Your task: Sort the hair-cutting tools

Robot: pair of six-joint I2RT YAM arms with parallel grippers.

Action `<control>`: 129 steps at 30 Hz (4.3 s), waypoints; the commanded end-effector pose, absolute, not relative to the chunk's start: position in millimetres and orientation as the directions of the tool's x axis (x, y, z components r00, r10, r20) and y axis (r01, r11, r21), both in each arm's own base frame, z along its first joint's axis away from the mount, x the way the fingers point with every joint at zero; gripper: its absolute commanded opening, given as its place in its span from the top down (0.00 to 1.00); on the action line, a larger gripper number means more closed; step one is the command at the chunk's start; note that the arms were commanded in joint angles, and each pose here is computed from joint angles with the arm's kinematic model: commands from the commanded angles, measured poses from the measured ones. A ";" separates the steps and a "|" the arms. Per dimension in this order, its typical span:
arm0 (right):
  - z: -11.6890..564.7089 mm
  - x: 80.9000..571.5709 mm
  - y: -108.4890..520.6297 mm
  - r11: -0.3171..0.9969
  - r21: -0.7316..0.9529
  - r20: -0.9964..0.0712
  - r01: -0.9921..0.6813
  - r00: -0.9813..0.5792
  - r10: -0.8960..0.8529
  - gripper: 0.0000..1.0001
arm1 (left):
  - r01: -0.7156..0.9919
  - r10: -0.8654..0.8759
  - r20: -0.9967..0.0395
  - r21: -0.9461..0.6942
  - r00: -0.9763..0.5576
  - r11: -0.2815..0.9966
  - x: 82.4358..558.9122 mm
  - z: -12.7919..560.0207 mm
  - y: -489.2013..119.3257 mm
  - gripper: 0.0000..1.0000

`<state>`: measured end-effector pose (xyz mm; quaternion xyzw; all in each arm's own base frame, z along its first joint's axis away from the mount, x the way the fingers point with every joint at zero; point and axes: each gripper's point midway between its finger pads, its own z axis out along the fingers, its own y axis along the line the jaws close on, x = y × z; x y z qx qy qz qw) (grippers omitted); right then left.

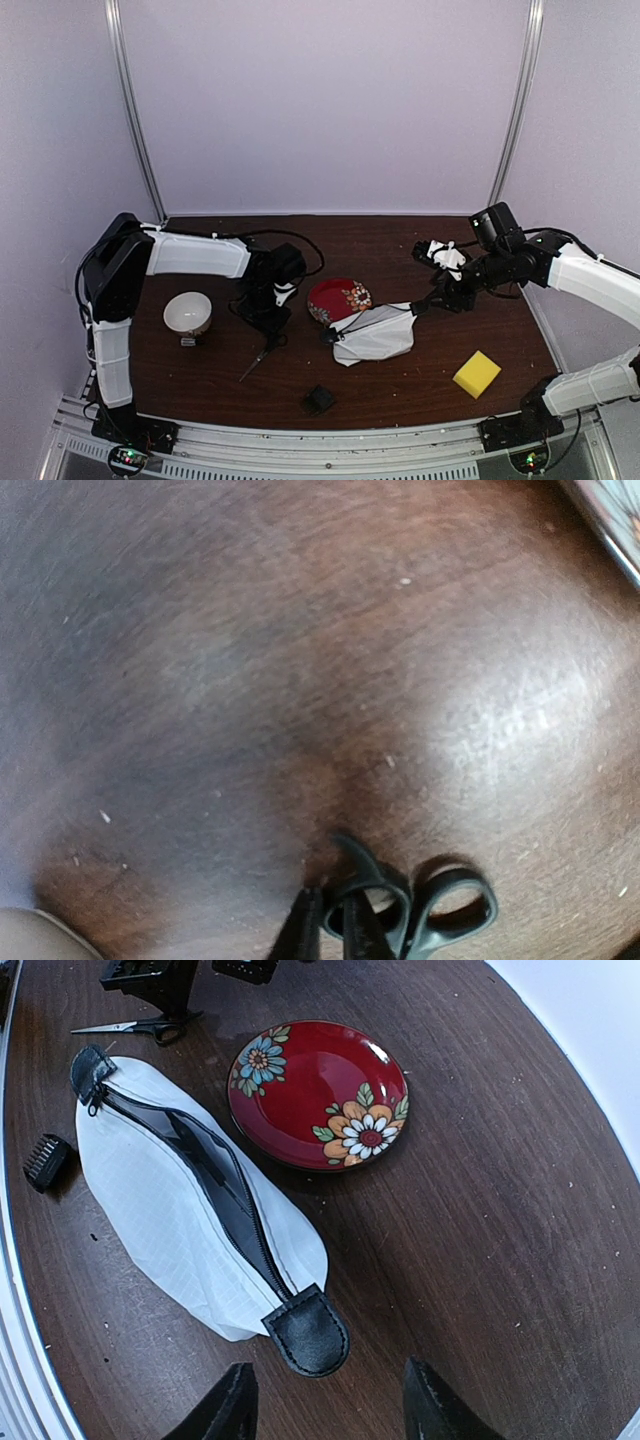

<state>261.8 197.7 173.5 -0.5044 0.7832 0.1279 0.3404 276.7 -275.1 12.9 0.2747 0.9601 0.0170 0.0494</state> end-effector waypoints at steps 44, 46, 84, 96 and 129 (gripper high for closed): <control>265.0 162.7 321.7 -0.417 -0.566 -0.226 -0.711 0.621 -0.751 0.42 | 0.616 0.722 -0.367 -0.781 -0.586 0.103 165.5 225.8 -442.9 1.00; 264.6 163.6 327.8 -0.423 -0.578 -0.213 -0.697 0.630 -0.747 0.49 | 0.610 0.727 -0.365 -0.787 -0.582 0.094 162.0 225.9 -444.4 1.00; 201.4 226.6 199.2 -0.253 -0.407 0.044 -0.878 0.258 -0.965 1.00 | 0.509 0.423 -0.322 -0.721 -0.847 0.470 225.6 143.3 -400.2 0.49; 191.8 245.2 194.2 -0.196 -0.419 0.090 -0.887 0.175 -0.981 1.00 | 0.496 0.521 -0.238 -0.751 -0.820 0.437 200.3 116.3 -415.3 0.58; 144.0 262.7 253.2 -0.136 -0.318 0.097 -0.938 0.110 -0.989 1.00 | 0.523 0.529 -0.274 -0.750 -0.803 0.406 198.4 134.4 -428.7 1.00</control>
